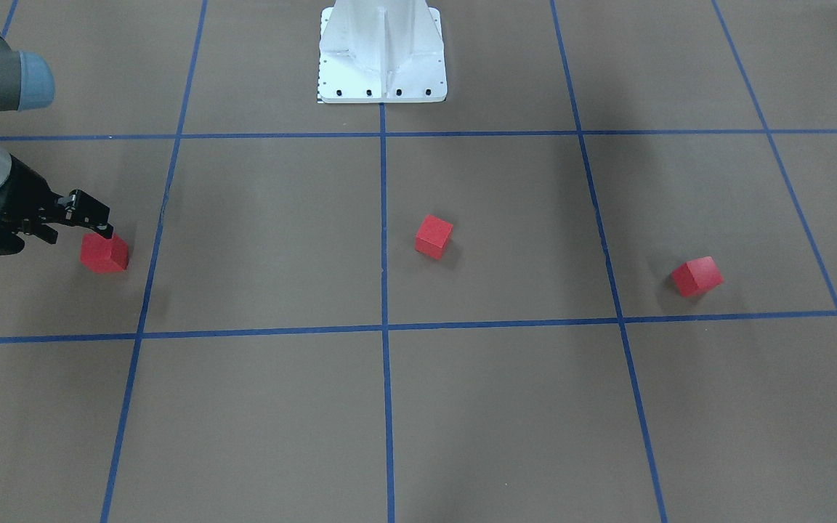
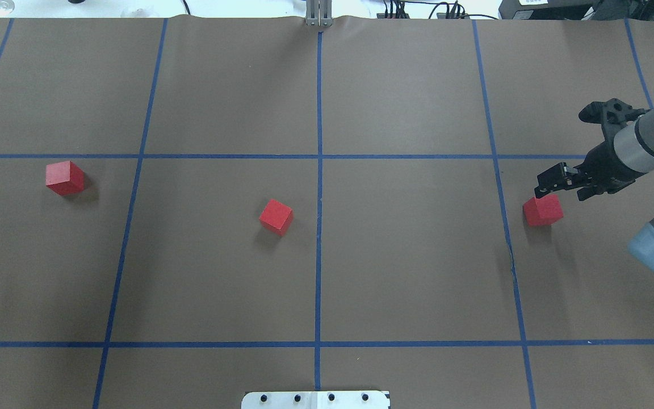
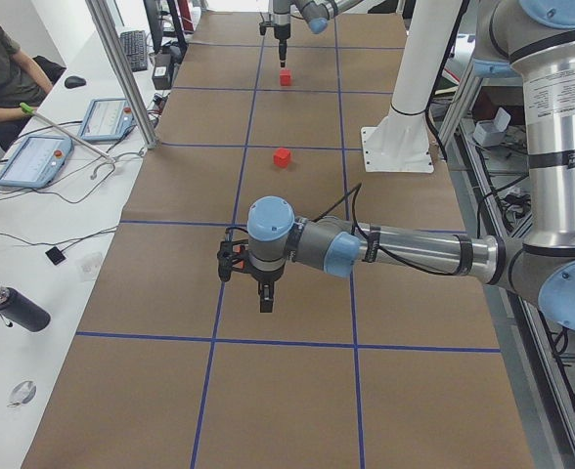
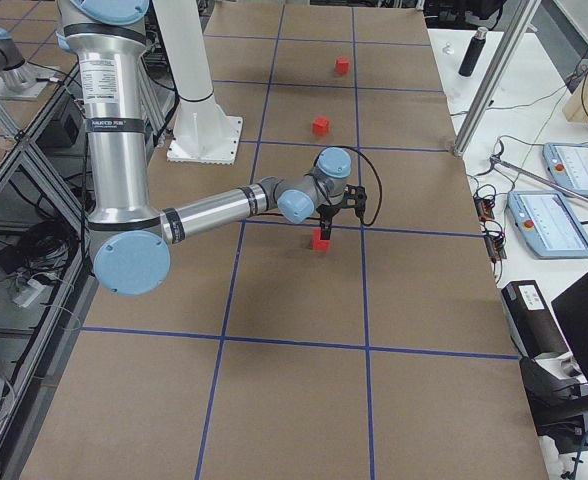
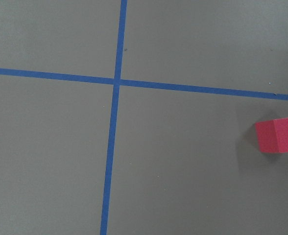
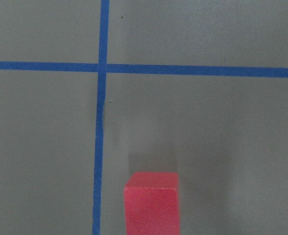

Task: Form red blocks into L shape at center
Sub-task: 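Lower the right gripper onto the red cube nearest it and grasp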

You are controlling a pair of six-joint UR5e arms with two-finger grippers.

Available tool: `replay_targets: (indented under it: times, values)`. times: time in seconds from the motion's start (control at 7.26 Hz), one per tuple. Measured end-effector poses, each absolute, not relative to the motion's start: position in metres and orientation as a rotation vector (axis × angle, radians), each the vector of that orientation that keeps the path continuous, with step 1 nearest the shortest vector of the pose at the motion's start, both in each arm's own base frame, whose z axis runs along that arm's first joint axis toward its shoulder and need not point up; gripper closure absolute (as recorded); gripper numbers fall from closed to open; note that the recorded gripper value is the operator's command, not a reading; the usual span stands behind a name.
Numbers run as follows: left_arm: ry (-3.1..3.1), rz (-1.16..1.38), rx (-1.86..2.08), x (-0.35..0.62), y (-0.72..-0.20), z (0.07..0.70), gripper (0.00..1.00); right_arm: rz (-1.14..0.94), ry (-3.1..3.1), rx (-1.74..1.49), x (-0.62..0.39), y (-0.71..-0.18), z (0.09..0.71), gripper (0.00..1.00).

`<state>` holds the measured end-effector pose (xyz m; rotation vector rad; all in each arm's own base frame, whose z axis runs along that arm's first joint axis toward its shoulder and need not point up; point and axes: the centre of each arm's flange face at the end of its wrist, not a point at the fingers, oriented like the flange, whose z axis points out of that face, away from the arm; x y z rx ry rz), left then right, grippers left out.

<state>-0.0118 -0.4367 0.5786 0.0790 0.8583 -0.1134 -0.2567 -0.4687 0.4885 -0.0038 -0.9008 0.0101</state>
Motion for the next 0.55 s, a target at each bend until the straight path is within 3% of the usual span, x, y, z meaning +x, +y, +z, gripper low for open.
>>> replay_targets:
  times: [0.55]
  values:
    - [0.861, -0.110, 0.092, -0.012, -0.436, 0.577, 0.00, -0.003, -0.836, -0.003, -0.287, -0.460, 0.507, 0.03]
